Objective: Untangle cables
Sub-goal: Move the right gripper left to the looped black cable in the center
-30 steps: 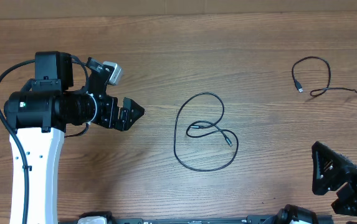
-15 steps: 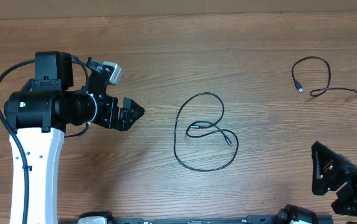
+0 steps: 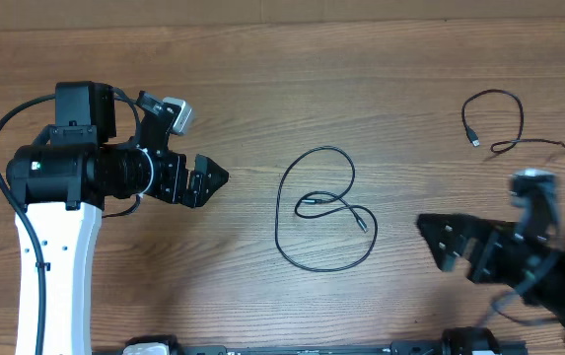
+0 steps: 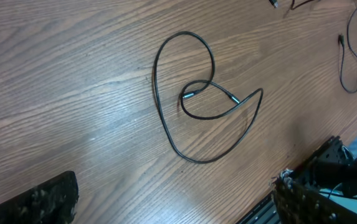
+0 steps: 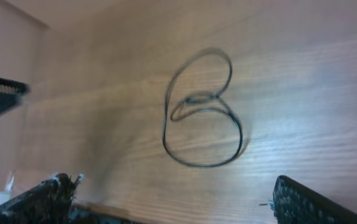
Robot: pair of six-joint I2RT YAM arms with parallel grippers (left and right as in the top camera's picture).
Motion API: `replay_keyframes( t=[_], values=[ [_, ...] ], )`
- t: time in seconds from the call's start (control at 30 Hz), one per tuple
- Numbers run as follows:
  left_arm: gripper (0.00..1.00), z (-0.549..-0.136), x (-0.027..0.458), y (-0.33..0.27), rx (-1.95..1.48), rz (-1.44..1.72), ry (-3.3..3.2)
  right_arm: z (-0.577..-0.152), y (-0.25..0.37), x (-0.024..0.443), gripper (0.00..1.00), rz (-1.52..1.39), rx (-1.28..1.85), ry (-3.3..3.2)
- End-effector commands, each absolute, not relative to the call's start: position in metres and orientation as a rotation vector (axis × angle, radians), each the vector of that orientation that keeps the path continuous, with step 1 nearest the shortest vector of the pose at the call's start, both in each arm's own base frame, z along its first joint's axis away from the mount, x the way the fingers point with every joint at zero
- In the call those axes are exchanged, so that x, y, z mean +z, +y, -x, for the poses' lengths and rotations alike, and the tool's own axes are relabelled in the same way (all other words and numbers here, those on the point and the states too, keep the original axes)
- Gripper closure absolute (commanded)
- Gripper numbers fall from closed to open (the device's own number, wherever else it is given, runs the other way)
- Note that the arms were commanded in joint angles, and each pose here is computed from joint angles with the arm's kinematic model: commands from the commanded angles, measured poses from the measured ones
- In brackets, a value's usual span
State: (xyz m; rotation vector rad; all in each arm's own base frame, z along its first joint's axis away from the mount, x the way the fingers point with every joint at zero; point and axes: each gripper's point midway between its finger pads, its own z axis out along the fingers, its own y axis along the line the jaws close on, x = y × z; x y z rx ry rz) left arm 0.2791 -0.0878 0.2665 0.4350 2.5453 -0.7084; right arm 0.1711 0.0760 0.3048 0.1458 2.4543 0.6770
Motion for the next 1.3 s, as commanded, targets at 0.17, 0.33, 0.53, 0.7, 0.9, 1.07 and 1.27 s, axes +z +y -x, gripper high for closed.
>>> replay_keyframes(
  t=[0.17, 0.33, 0.53, 0.7, 0.9, 1.07, 1.27],
  values=[
    [0.00, -0.279, 0.274, -0.087, -0.688, -0.462, 2.513, -0.184, 0.111, 0.239, 0.00, -0.118, 0.991, 2.526],
    [0.00, -0.279, 0.274, -0.087, -0.688, -0.462, 2.513, -0.176, 0.113, 0.201, 0.00, -0.431, 1.090, 2.650],
    [0.00, -0.279, 0.274, -0.087, -0.688, -0.462, 2.513, -0.169, 0.114, 0.176, 0.00, -0.659, 1.127, 2.714],
    [0.01, -0.279, 0.274, -0.087, -0.688, -0.462, 2.513, -0.171, 0.123, 0.177, 0.00, -0.560, 1.139, 2.712],
    [0.00, -0.279, 0.274, -0.087, -0.688, -0.462, 2.512, -0.182, 0.145, 0.189, 0.00, -0.324, 1.158, 2.649],
    [0.00, -0.279, 0.274, -0.087, -0.688, -0.462, 2.512, -0.180, 0.175, 0.200, 0.00, -0.086, 1.192, 2.605],
    [0.00, -0.279, 0.274, -0.087, -0.688, -0.462, 2.512, -0.174, 0.189, 0.183, 0.00, -0.195, 1.121, 2.706]
  ],
)
